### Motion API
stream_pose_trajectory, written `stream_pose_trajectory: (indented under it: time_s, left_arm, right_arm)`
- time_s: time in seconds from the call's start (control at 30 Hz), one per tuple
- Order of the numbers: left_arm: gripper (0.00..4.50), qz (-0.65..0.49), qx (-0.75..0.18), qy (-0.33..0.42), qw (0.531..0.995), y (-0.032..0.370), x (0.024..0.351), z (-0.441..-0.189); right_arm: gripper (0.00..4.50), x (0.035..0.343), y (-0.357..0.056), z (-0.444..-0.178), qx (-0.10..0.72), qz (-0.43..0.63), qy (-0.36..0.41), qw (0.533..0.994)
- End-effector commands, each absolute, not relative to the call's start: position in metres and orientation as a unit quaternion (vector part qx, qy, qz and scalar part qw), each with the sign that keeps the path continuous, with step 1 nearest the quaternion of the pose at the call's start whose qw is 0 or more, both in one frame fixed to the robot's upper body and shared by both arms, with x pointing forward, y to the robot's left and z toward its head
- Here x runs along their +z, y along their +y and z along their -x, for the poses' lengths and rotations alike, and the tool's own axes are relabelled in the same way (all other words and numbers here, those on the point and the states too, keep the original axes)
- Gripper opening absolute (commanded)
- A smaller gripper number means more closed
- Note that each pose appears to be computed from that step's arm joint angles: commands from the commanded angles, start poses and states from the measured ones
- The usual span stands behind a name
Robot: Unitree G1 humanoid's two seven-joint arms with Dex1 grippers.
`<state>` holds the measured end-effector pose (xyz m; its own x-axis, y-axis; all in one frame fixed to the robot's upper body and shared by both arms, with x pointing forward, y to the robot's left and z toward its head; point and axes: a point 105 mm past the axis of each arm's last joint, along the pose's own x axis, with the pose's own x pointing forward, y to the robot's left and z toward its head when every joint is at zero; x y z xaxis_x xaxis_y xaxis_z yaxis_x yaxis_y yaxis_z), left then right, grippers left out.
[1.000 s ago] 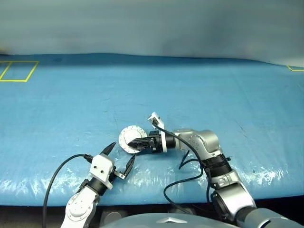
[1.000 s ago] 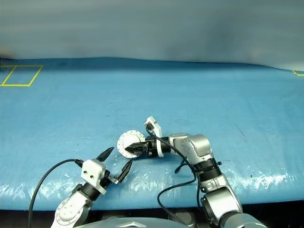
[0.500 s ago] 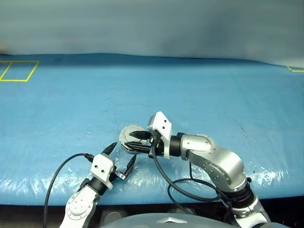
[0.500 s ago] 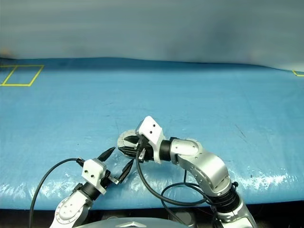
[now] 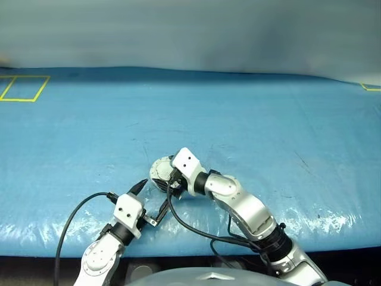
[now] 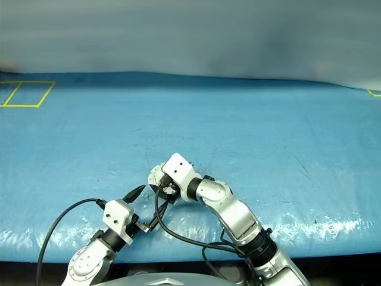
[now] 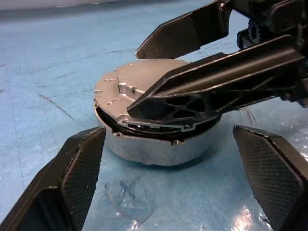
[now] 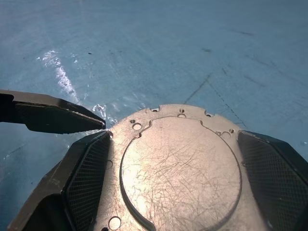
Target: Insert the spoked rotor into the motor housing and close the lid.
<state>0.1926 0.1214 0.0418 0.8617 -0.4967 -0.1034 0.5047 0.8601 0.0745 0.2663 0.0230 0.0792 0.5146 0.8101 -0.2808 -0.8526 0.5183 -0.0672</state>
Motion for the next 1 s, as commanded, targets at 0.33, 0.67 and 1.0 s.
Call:
stream_pose_trajectory:
  time_s: [0.33, 0.67, 1.0]
  left_arm:
    - [4.50, -0.054, -0.249, 0.022, 0.967, 0.126, 0.048, -0.191]
    - [4.50, -0.055, -0.250, 0.021, 0.966, 0.125, 0.048, -0.190]
    - [4.50, -0.054, -0.249, 0.021, 0.967, 0.124, 0.050, -0.189]
  right_arm:
    - [3.02, 0.065, 0.025, -0.261, 0.491, 0.127, 0.101, 0.856]
    - [3.02, 0.058, 0.024, -0.266, 0.471, 0.213, 0.087, 0.852]
    - [3.02, 0.052, 0.015, -0.269, 0.471, 0.178, 0.159, 0.849]
